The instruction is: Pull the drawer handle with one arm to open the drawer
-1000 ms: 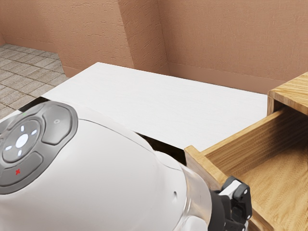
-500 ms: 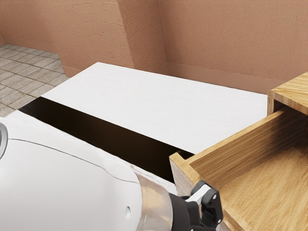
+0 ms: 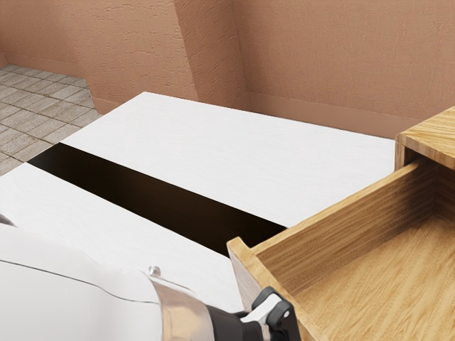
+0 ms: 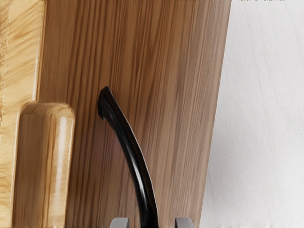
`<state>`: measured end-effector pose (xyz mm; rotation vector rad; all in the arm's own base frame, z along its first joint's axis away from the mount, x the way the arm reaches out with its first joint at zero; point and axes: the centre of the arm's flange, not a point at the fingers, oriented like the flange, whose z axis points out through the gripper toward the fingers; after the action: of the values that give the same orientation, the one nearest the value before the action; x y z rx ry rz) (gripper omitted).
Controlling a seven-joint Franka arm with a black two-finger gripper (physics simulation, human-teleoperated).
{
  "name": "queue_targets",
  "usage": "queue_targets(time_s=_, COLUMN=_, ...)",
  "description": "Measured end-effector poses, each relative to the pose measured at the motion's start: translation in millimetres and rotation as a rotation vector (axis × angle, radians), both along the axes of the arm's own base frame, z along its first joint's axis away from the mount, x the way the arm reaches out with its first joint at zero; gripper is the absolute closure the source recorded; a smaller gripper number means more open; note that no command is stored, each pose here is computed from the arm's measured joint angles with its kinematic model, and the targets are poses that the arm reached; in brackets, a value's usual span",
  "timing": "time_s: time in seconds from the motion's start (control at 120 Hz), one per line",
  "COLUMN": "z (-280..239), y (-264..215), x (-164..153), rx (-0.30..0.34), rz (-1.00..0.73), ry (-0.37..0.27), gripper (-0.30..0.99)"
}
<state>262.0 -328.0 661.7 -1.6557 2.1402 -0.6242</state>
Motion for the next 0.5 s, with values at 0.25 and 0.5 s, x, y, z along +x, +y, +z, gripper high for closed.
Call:
queue_targets(time_s=0.25, z=73.8, y=23.1, x=-32.2, rx=-0.046, rz=0.018, ry=-0.056, gripper=0.32)
queue_targets(time_s=0.5, z=140.2, y=89.2, x=-47.3, rx=-0.055, rz=0.121, ry=0.056, gripper=0.1)
